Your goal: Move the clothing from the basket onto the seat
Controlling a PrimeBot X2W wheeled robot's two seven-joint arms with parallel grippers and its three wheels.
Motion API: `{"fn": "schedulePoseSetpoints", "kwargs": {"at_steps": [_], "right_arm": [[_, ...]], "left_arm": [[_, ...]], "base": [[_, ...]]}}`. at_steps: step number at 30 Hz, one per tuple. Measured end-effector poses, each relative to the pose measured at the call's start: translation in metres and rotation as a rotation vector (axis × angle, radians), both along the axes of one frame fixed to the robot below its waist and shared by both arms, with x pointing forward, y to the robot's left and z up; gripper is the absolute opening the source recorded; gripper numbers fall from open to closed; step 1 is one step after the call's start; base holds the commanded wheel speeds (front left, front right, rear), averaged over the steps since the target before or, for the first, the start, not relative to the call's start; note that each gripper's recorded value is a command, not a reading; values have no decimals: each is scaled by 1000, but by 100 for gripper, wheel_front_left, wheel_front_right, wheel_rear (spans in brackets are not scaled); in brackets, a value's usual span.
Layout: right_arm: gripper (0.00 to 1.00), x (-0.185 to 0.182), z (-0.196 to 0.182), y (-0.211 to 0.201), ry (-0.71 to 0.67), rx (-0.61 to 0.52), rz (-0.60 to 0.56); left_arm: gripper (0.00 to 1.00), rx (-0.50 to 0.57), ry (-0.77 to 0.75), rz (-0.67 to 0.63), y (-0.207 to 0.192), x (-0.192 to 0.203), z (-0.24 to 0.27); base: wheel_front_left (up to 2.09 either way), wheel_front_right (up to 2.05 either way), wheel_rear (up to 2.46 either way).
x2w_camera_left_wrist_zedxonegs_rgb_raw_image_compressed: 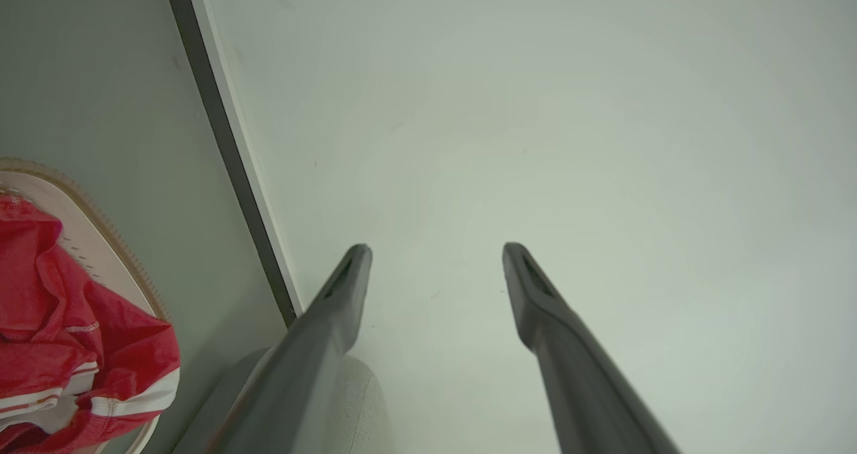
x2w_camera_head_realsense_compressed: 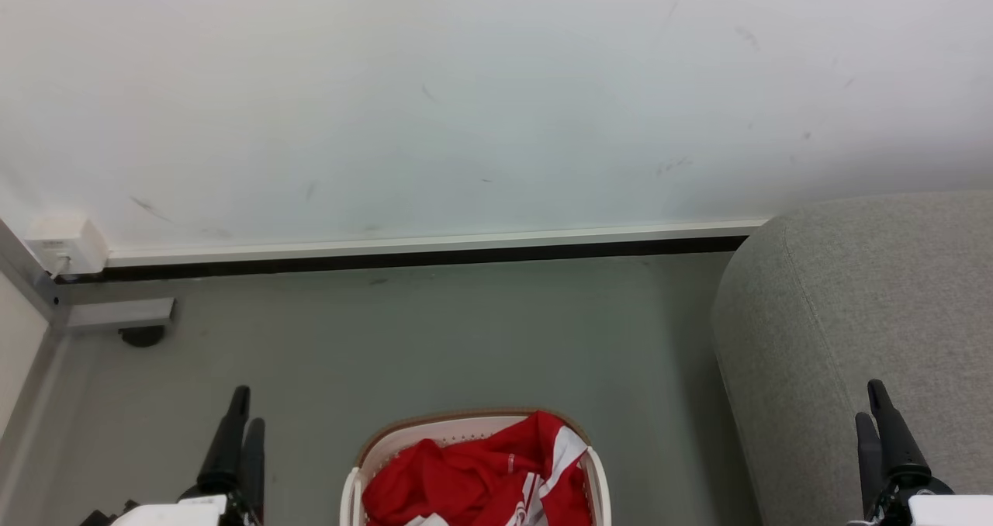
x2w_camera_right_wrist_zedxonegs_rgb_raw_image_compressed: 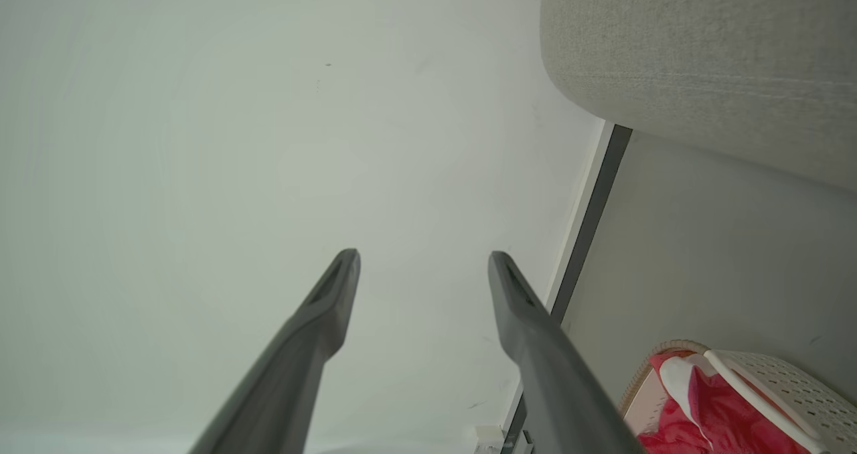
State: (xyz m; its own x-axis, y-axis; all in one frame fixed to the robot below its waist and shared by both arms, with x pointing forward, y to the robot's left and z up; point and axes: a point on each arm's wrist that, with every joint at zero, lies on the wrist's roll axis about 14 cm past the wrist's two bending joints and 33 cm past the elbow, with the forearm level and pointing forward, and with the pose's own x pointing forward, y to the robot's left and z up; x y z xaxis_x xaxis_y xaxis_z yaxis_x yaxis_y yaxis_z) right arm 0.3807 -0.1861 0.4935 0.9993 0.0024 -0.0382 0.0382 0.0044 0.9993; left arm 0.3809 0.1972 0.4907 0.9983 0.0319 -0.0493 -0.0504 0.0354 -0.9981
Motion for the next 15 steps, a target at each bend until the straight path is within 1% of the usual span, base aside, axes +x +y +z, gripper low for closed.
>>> {"fn": "schedulePoseSetpoints", "kwargs": {"at_steps": [2,7,13,14,15], "right_arm": [[100,0,1,1,-3,-7,-1],[100,2,6,9,-17,-72,23],[100,2,9,10,-28,-166,23],[100,2,9,10,-28,-166,23],[100,3,11,11,-35,-207,24]], "left_arm": [[100,7,-2,2,1,0,1],[100,72,-11,13,2,2,5],[100,206,-25,15,2,4,11],[100,206,-25,15,2,4,11],[100,251,-31,16,2,4,14]], "base": [[0,0,0],[0,0,0],[0,0,0],[0,0,0],[0,0,0]]}}
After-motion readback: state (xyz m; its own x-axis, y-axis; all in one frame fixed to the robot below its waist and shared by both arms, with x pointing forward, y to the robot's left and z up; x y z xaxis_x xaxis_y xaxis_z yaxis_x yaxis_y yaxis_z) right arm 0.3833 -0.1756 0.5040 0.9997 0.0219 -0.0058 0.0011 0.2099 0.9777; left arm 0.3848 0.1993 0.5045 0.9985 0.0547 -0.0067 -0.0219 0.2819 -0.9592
